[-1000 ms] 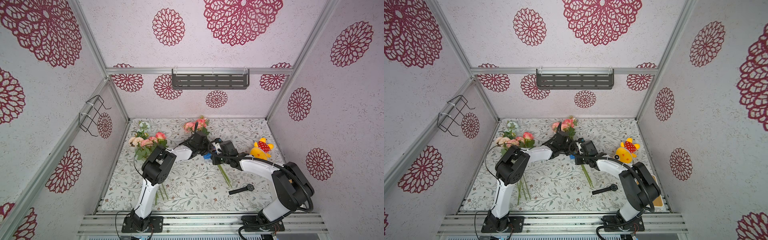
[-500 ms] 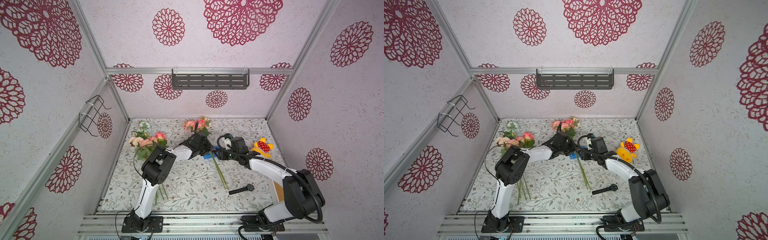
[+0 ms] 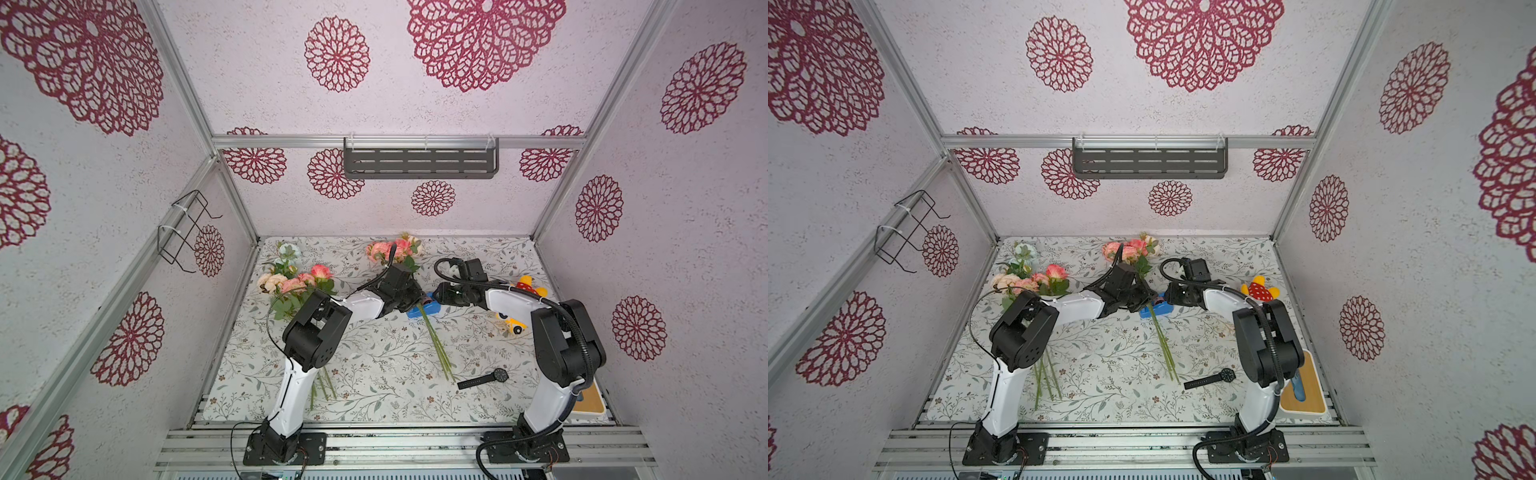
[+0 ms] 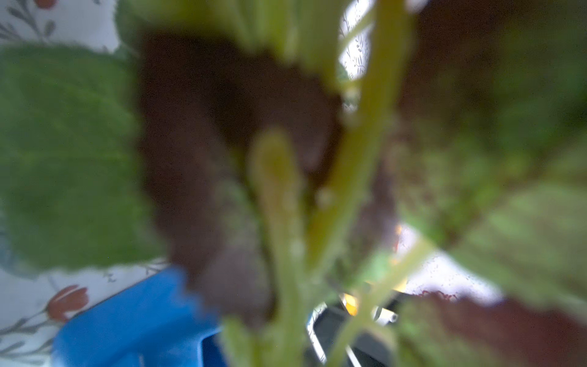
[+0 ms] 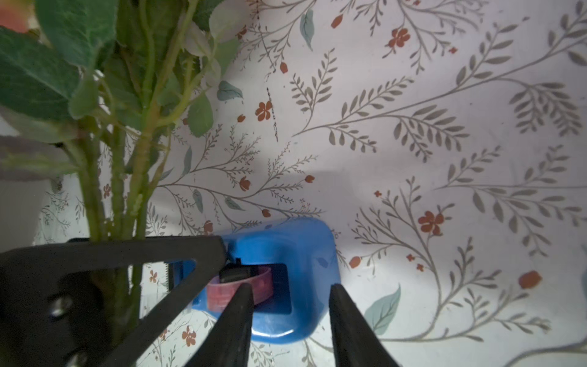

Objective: Wrap bouquets with tape
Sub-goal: Wrap the tape around the bouquet, then adjust the Tape Cutter at the center of the board.

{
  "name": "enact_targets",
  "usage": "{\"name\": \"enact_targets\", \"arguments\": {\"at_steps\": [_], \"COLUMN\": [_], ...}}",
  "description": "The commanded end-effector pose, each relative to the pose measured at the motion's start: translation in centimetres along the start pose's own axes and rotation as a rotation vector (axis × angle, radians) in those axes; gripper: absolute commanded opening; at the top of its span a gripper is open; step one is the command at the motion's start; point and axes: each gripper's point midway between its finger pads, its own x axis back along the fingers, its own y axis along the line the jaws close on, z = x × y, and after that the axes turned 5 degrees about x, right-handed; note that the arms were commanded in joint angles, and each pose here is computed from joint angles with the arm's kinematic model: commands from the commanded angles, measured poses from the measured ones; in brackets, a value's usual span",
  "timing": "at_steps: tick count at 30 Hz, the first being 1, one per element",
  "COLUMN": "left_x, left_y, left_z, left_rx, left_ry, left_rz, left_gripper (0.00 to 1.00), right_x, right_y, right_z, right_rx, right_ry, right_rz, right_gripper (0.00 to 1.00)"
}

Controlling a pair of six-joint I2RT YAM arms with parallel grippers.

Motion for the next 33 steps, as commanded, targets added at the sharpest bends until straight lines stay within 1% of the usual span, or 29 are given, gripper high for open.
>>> {"name": "enact_targets", "arguments": {"at_steps": [1,4,7,11,15,17,22,26,31,33], "left_x": [1.9,2.0,2.2,2.4,2.6,2.7,3.0,2.8,3.1,3.2], "left_y": [-3.4,-3.6,-4.0,-4.7,-5.3,-5.8,-5.0,-4.1,-4.3,-4.1], "left_z": [-0.9,-1.0,-0.9,-0.6,-0.7,-0.8,-0.6,-1.2,-1.6,-1.5], "left_rx": [-0.04,-0.045,-0.051,-0.103,-0.145,-0.159,-0.211,-0.221,-0.252,-0.265], "left_ry": [-0.03,-0.031,-0.02,0.013,0.063,0.089,0.116,0.133,0.133,0.144], "left_rz": [0.064,0.066,0.072,0.082,0.128,0.166,0.146,0.16,0.163,0.142], "left_gripper": [0.0,0.0,0.0,0.0,0.0,0.0,0.0,0.0,0.0,0.0], "right_x": [0.2,0.0,0.2,1.4,1.8,1.8,1.6,1.4,1.6,1.6], "right_y": [-1.0,-2.0,-3.2,-5.2,-5.9,-6.1,-5.6,-4.6,-4.1,-4.0], "right_z": [0.6,1.6,1.9,1.6,0.8,0.8,0.6,0.3,0.2,0.3], "right_rx": [0.023,0.027,0.022,-0.01,-0.026,-0.037,-0.042,0.005,0.06,0.063], "right_ry": [0.048,0.082,0.094,0.079,0.07,0.073,0.057,0.053,0.056,0.059], "right_rz": [0.042,0.092,0.16,0.284,0.33,0.335,0.297,0.258,0.258,0.253], "right_gripper": [0.4,0.36,0.3,0.25,0.22,0.21,0.2,0.2,0.2,0.2]}}
